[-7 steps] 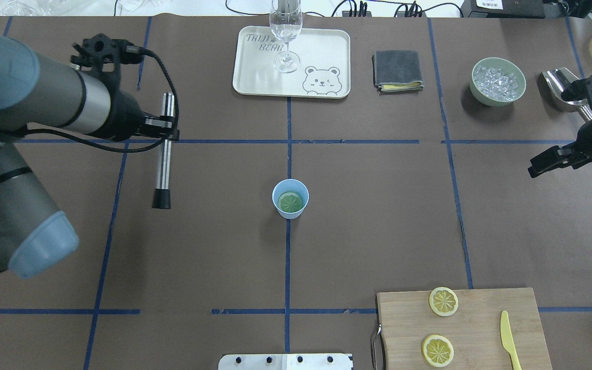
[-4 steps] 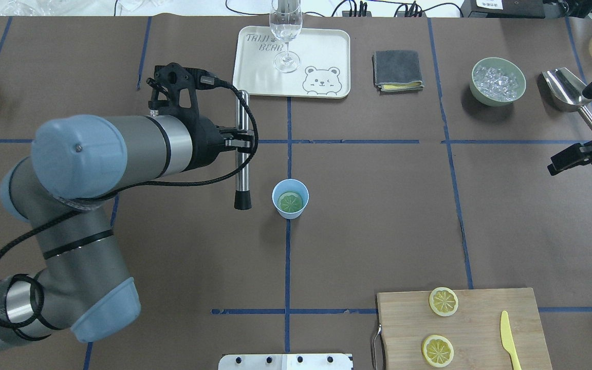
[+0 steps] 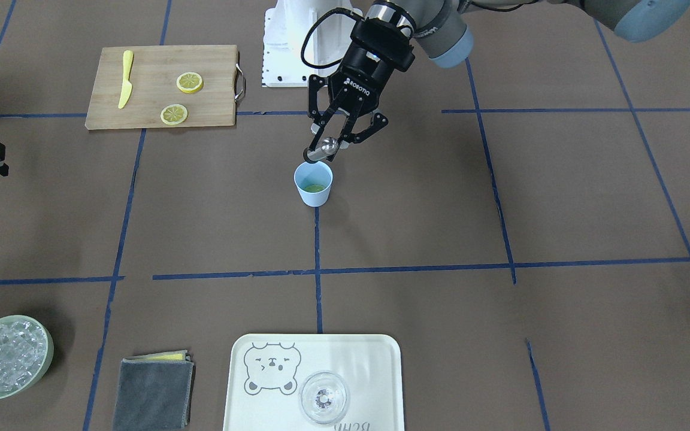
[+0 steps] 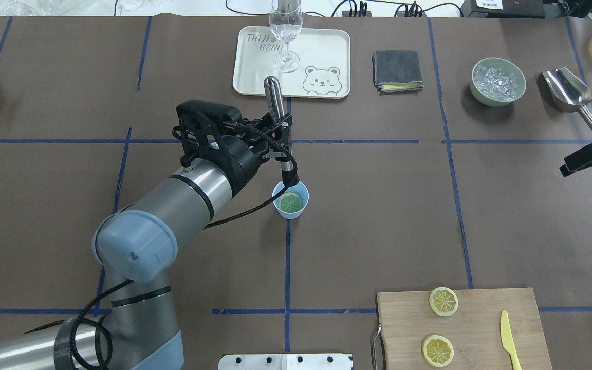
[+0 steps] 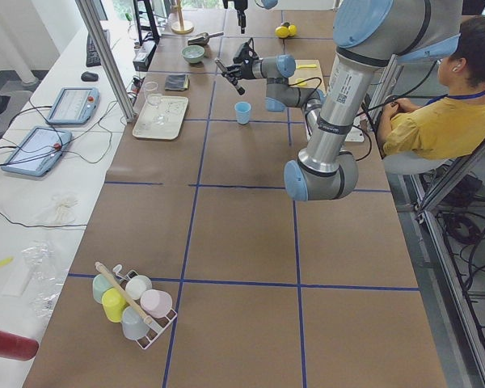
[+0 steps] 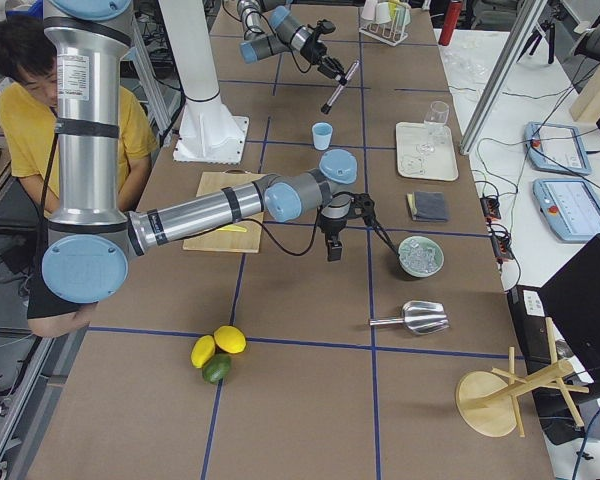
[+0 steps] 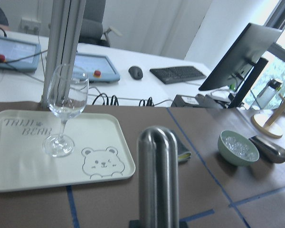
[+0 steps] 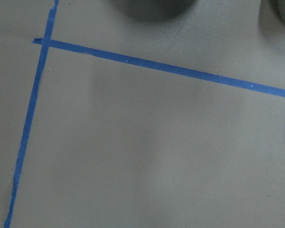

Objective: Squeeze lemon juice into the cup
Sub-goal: 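Press the muddler down into the cup onto the lemon slice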

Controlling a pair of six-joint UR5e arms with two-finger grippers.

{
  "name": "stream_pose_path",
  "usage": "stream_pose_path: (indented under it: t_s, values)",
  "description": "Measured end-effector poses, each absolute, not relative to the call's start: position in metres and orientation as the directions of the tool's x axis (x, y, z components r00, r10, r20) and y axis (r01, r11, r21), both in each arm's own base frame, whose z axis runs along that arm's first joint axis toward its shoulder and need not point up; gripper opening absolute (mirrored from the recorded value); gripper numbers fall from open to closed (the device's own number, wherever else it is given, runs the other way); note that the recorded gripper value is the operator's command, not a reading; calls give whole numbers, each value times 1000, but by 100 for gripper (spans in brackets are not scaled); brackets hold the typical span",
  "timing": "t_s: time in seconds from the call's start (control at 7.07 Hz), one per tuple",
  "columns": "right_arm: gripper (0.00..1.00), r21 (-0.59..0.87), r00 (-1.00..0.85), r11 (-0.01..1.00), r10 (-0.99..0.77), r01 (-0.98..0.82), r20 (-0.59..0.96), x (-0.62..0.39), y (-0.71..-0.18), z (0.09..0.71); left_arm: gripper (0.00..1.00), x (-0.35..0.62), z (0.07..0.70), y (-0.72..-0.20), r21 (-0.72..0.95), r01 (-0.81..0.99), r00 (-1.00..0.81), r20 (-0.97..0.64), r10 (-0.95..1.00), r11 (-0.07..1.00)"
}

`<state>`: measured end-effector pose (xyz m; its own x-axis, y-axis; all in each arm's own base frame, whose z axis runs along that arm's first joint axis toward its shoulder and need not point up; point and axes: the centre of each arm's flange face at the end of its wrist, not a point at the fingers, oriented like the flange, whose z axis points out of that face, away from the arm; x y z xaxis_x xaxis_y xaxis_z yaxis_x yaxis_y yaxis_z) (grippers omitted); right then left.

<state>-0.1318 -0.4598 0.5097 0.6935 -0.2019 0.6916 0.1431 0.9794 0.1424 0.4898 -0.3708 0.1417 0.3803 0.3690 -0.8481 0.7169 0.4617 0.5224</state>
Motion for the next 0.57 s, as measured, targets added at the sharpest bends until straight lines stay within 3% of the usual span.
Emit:
stream_pose_path:
  t_s: [0.57]
  values:
    - [99, 129, 691, 981, -194, 146, 696, -131, -458, 516, 0, 537, 170, -358, 564, 718, 461, -825, 328, 408]
